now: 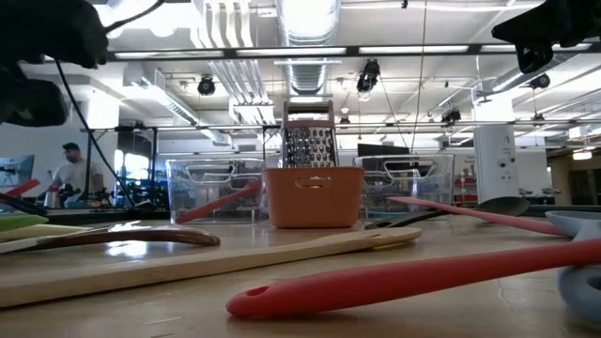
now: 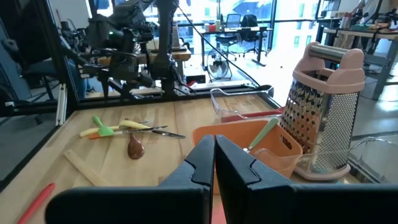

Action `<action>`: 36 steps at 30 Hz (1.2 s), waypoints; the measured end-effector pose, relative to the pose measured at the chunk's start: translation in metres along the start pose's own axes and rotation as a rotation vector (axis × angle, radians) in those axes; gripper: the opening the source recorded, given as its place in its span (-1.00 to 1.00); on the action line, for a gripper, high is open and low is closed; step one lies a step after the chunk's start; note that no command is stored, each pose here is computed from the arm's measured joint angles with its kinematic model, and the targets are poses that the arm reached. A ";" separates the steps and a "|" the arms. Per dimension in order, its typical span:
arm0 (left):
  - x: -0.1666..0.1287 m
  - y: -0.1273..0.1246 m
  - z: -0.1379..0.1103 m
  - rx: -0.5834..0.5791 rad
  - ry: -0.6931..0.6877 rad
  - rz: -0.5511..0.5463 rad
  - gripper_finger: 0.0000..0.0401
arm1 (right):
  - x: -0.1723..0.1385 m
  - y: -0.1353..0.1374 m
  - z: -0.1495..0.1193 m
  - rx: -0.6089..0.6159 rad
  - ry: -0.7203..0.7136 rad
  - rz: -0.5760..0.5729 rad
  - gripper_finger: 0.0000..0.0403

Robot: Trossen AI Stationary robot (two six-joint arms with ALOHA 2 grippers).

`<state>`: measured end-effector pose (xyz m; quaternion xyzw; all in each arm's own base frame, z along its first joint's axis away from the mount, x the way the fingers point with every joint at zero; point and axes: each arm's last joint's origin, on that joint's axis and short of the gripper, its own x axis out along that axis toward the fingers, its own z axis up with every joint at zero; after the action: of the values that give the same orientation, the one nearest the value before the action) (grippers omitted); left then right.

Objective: Pick & Place Kitchen Items
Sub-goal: Put the green spatula into the right transparent bin

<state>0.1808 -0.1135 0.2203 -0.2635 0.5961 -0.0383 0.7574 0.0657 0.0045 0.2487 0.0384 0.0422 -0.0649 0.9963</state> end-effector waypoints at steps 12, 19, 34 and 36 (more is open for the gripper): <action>0.005 -0.018 -0.017 -0.071 -0.109 0.020 -0.12 | 0.000 0.000 0.000 -0.001 0.000 0.000 -0.96; 0.019 -0.028 -0.025 -0.076 -0.112 0.024 -0.12 | 0.000 0.000 0.000 -0.001 0.000 0.000 -0.96; 0.060 -0.035 -0.029 -0.209 0.017 0.056 -0.12 | 0.000 0.000 0.000 -0.002 0.000 0.000 -0.96; 0.060 -0.036 -0.032 -0.226 0.019 0.059 -0.12 | 0.000 0.000 0.000 -0.001 0.000 0.000 -0.96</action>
<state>0.1781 -0.1779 0.1787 -0.3290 0.6114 0.0490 0.7180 0.0657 0.0045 0.2486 0.0382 0.0423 -0.0647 0.9963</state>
